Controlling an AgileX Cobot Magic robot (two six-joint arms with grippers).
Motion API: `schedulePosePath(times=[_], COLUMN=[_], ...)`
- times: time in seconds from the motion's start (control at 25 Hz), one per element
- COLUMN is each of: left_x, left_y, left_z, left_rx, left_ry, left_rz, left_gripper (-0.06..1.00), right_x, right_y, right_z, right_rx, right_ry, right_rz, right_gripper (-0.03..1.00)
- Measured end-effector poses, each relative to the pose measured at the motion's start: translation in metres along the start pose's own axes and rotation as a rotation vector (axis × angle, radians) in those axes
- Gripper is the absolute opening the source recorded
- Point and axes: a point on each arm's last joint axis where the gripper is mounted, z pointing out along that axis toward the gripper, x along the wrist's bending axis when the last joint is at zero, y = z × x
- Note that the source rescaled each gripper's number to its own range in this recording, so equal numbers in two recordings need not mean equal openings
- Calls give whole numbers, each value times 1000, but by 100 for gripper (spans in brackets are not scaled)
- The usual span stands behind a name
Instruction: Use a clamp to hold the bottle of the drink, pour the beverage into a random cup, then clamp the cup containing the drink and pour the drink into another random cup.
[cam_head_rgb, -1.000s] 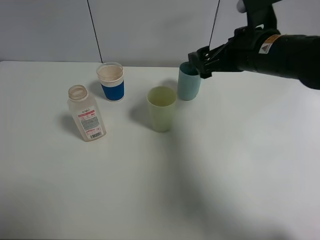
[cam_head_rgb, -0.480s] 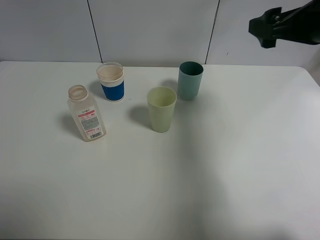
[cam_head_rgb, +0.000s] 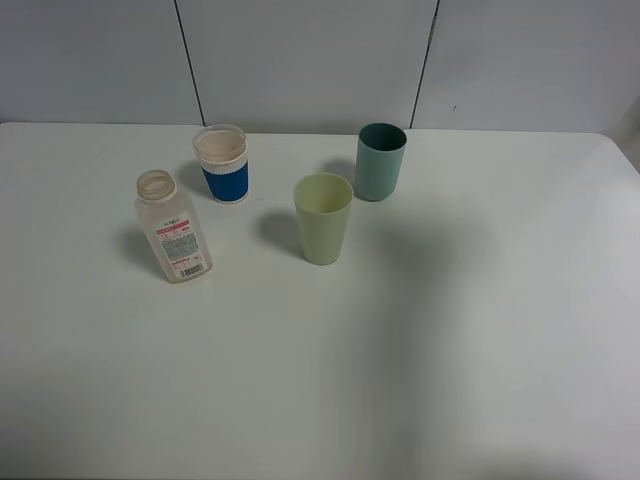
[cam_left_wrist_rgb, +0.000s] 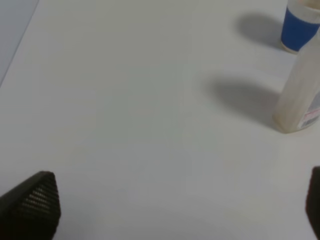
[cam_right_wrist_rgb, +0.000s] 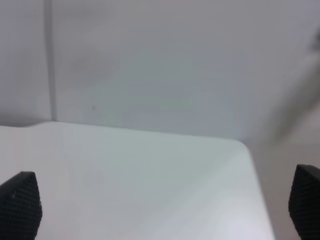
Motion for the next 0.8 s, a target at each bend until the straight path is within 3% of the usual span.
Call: schedulePosePath(times=[0.32, 0.6, 0.8], left_x=[0, 0, 0], left_y=[0, 0, 0], left_z=[0, 0, 0], left_rx=[0, 0, 0], left_ry=[0, 0, 0], left_rz=[0, 0, 0], left_gripper=[100, 100, 100], right_x=[-4, 2, 4], right_y=[-5, -30, -46], right_z=[-55, -114, -147], right_rx=[-12, 43, 19], right_ry=[-37, -37, -59], right_rz=[64, 92, 112], right_gripper=[98, 98, 98])
